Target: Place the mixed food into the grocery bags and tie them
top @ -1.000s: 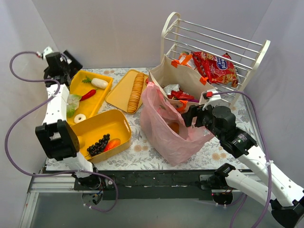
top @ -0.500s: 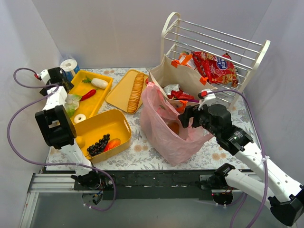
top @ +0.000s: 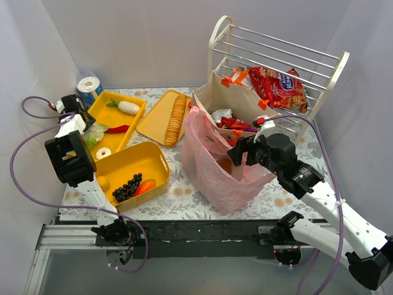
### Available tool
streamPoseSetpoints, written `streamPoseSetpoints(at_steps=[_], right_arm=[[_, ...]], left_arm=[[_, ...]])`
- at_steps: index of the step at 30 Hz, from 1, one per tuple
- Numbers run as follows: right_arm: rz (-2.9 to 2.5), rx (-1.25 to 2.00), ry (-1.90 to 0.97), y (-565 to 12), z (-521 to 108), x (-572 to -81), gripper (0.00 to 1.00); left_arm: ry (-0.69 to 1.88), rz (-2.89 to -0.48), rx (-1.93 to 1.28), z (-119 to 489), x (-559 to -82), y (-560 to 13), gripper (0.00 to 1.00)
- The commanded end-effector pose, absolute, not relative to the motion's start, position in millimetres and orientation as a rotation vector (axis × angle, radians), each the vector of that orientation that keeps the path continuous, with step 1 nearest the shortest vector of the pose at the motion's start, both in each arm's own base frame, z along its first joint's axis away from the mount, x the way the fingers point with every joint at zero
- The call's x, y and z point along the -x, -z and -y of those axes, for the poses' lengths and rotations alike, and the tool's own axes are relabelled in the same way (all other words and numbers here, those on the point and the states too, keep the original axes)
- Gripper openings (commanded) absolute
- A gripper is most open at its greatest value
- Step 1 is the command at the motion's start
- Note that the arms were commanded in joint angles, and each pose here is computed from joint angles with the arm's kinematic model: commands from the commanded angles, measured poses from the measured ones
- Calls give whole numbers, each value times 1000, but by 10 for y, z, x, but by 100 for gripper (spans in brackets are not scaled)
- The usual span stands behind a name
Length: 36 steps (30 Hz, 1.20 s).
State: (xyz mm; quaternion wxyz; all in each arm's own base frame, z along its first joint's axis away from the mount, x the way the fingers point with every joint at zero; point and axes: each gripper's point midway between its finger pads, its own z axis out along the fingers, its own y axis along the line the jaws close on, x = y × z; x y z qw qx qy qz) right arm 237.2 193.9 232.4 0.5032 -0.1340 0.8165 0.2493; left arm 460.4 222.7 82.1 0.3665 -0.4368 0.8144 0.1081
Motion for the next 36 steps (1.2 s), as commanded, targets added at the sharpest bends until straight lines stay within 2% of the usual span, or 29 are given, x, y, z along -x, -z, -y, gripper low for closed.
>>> streamPoseSetpoints(at_steps=[1, 2, 3, 7, 12, 15, 17, 22, 27, 33, 36], right_arm=[[-1891, 293, -644, -2571, -1961, -2403, 86], [-1892, 294, -643, -2565, -1960, -2399, 86], [-1888, 290, -645, -2577, -1955, -2399, 86], [-1870, 299, -642, -2671, -1958, -2410, 86], [-1833, 328, -607, -2839, -1932, -2444, 86], [-1806, 338, -589, -2917, -1918, -2468, 86], [-1797, 348, -578, -2936, -1919, -2492, 86], [-1866, 328, -497, -2800, -1822, -2532, 86], [-1913, 379, -378, -2591, -1670, -2527, 89], [-1938, 474, -400, -2317, -1797, -2526, 88], [-1940, 512, -385, -2180, -1850, -2596, 87]], left_arm=[[-229, -2205, 1089, -2030, -4457, -691, 52], [-227, -2194, 1084, -2024, -4464, -744, 46], [-224, -2178, 1069, -2017, -4482, -842, 36], [-169, -2097, 973, -1877, -4605, -1367, 20], [-36, -1947, 819, -1510, -4665, -2284, 15], [61, -1834, 647, -1023, -4634, -2999, 13], [126, -1743, 469, -421, -4606, -3578, 13], [585, -1599, 30, 1259, -4220, -4565, 13], [836, -1547, -297, 2658, -3548, -4731, 12], [988, -1508, -473, 3505, -3106, -4632, 11], [1013, -1518, -542, 3712, -3007, -4505, 11]])
